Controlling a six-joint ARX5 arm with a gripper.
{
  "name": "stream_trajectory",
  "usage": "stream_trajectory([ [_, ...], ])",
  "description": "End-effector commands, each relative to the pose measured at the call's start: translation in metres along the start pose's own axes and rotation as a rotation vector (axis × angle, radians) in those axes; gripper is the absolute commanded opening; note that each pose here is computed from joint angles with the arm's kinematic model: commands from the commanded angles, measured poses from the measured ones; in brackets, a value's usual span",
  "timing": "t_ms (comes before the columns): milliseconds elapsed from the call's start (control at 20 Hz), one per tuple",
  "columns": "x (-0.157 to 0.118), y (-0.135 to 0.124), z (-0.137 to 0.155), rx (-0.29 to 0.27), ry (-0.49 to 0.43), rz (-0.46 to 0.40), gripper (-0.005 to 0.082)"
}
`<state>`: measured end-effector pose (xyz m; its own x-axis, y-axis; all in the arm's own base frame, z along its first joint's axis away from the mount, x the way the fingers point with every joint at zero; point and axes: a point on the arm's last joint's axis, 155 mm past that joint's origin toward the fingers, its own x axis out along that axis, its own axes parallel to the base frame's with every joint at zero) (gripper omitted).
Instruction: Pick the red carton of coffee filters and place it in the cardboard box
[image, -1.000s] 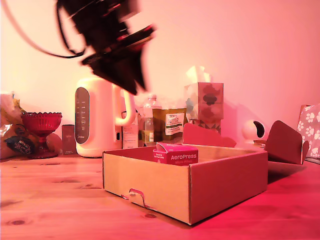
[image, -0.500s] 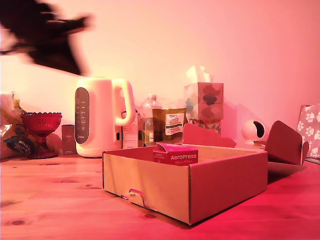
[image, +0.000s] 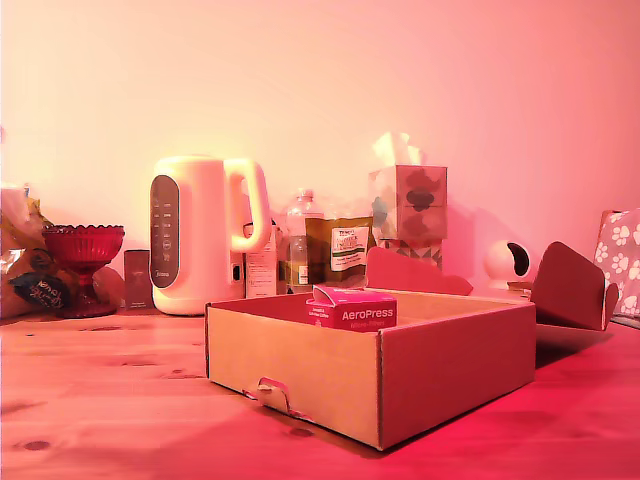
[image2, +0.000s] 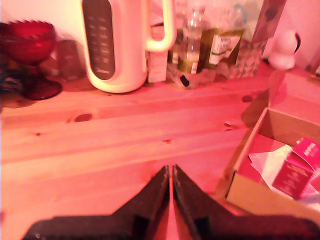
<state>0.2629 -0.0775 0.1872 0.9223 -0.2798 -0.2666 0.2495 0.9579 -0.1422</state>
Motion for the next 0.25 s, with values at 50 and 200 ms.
stream_trajectory([
  [50,-0.010,0.005,-0.008,-0.021,-0.017,0.019,-0.0024],
  [200,-0.021,0.011,0.002,-0.027,-0.078,0.053,-0.0024],
])
